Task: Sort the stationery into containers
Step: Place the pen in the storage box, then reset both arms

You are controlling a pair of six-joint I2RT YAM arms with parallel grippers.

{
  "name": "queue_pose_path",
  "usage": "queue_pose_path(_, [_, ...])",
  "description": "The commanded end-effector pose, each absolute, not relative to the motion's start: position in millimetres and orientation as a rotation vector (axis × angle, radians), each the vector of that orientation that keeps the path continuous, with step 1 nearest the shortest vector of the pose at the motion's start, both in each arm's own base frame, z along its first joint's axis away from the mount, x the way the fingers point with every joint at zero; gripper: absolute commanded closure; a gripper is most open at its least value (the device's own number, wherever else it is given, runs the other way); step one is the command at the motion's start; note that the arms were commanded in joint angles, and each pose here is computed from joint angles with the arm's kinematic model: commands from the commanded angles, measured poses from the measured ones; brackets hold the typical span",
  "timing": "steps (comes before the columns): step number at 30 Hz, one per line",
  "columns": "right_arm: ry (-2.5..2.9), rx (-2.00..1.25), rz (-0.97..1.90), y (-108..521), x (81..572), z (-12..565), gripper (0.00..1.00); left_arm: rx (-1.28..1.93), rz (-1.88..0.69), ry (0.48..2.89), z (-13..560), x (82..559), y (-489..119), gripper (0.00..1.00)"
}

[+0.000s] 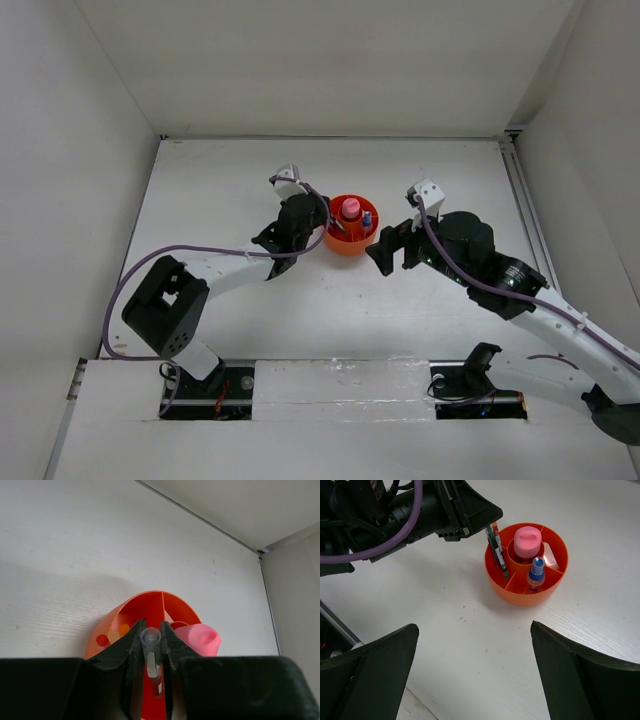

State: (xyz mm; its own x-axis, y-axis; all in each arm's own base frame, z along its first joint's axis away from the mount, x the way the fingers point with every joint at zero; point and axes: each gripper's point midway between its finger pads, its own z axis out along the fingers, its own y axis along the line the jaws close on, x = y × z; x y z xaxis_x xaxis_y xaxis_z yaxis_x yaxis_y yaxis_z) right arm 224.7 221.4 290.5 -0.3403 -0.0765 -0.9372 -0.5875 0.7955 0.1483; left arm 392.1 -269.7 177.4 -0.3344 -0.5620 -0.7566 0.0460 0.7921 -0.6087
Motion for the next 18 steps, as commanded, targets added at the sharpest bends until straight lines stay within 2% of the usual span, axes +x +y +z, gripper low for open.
queue_pose_path(1, [1.817, -0.504, 0.593, 223, 226, 303, 0.00, -0.398, -0.678, 1.751, 199, 396, -273, 0.89])
queue_pose_path(4, [1.817, -0.504, 0.593, 223, 226, 303, 0.00, -0.396, -0.670, 1.758, 195, 393, -274, 0.86])
queue_pose_path(14, [1.796, -0.520, 0.610, 224, 223, 308, 0.00, -0.360, -0.632, 1.742, 200, 379, -281, 0.54])
queue_pose_path(18, [1.795, -0.526, 0.618, 226, 222, 308, 0.00, -0.361, -0.648, 1.698, 223, 366, -280, 0.45])
